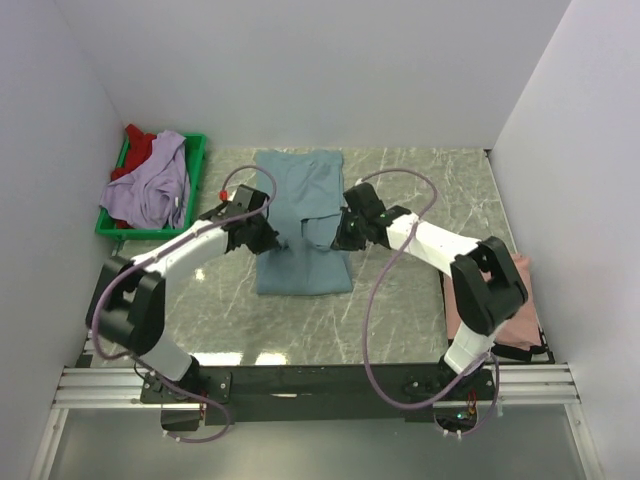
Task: Fold and stack the t-shirts
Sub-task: Fold the tshirt
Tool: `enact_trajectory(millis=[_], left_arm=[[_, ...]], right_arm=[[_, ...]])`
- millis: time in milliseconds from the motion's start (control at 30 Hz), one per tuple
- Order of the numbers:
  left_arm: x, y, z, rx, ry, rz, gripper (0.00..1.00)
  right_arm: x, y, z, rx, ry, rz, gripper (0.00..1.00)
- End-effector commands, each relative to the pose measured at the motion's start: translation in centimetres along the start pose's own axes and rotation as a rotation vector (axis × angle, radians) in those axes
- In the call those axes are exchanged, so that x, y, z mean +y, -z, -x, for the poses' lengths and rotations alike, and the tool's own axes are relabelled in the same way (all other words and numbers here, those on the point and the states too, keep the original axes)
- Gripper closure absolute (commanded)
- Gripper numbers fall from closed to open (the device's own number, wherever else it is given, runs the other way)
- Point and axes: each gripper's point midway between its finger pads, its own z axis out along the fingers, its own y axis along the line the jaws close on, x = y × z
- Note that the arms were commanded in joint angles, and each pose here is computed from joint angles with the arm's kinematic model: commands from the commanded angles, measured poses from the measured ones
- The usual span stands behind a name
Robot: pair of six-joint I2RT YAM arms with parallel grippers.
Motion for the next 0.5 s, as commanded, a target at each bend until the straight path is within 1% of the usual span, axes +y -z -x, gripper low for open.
enact_trajectory(millis=[0,100,233,467], left_arm=[[-2.2,-0.9,3.5,-0.067,0.009,-0.061,1.00],[-1.9,-2.8,5.0,-0.070,0.036,-0.033,1.00],[-2.2,-3.9,6.9,-0.076,0.059,-0.032,1.00],[-1.5,-4.4,9.0,-0.093,0.086,-0.017,1.00]], right_arm=[[0.9,-0.5,4.9,-0.092,0.004,0.026,1.00],[0.3,-1.6,6.6,-0.090,-0.023,0.025,1.00],[-0.4,-2.3,8.3,-0.095,-0.040,0.015,1.00],[-1.5,-2.6,9.8,-0.101,-0.076,0.022,1.00]])
